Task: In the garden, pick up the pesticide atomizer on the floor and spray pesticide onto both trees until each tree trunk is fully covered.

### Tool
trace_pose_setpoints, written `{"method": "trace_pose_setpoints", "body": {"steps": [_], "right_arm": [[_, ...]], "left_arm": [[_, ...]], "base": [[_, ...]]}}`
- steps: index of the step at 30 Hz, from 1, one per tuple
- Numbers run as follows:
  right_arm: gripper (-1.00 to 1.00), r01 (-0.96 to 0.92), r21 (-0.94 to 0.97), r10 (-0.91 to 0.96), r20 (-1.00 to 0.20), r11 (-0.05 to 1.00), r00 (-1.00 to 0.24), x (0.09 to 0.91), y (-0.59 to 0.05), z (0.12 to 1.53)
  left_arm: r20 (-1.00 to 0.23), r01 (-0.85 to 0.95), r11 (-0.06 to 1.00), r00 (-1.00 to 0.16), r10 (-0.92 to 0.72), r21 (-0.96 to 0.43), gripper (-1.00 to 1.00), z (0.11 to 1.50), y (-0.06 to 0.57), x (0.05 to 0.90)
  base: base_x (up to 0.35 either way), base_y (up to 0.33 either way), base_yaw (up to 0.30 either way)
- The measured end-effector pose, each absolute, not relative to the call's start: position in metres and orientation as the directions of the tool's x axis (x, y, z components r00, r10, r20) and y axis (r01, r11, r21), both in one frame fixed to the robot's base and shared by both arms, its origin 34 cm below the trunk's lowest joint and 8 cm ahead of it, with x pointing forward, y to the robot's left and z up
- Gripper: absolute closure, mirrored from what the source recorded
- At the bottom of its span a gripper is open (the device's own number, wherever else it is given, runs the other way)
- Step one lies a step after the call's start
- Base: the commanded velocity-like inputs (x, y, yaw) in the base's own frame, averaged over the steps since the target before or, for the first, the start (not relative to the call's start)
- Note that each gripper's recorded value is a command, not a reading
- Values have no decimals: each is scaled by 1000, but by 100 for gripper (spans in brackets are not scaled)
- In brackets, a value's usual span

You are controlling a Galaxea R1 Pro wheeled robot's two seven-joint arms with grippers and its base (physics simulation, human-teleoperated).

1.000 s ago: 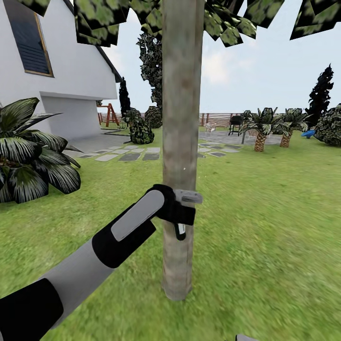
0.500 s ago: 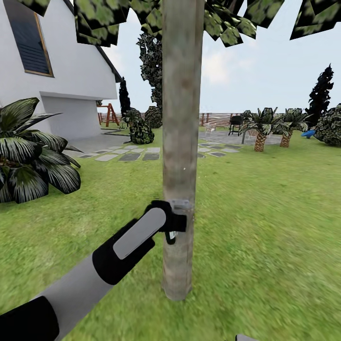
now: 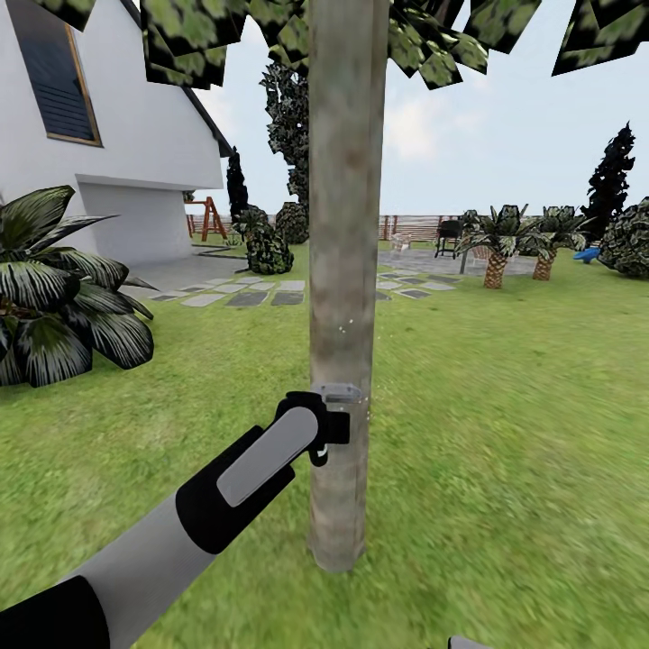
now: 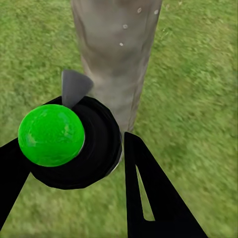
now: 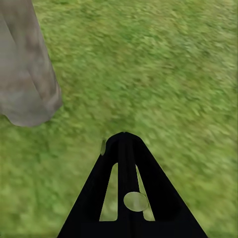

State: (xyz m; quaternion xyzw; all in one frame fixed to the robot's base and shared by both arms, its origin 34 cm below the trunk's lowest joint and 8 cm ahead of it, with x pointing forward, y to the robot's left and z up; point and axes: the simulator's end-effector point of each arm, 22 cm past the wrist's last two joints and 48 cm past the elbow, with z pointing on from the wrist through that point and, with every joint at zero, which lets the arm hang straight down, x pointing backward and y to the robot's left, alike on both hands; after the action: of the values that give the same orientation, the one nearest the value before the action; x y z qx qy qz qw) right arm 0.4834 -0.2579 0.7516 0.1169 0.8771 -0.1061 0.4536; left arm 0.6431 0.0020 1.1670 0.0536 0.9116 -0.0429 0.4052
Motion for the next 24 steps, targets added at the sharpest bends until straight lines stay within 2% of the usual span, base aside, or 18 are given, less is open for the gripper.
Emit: {"method": "trace_pose_setpoints", "body": {"steps": [24], "right_arm": [[100,301,-81,107,-821,950,-561,483,-258,752]], "left_arm": [[-729,54,997,-684,-6,-58,100,1161,27,654]], "base": [[0,0,0]]}}
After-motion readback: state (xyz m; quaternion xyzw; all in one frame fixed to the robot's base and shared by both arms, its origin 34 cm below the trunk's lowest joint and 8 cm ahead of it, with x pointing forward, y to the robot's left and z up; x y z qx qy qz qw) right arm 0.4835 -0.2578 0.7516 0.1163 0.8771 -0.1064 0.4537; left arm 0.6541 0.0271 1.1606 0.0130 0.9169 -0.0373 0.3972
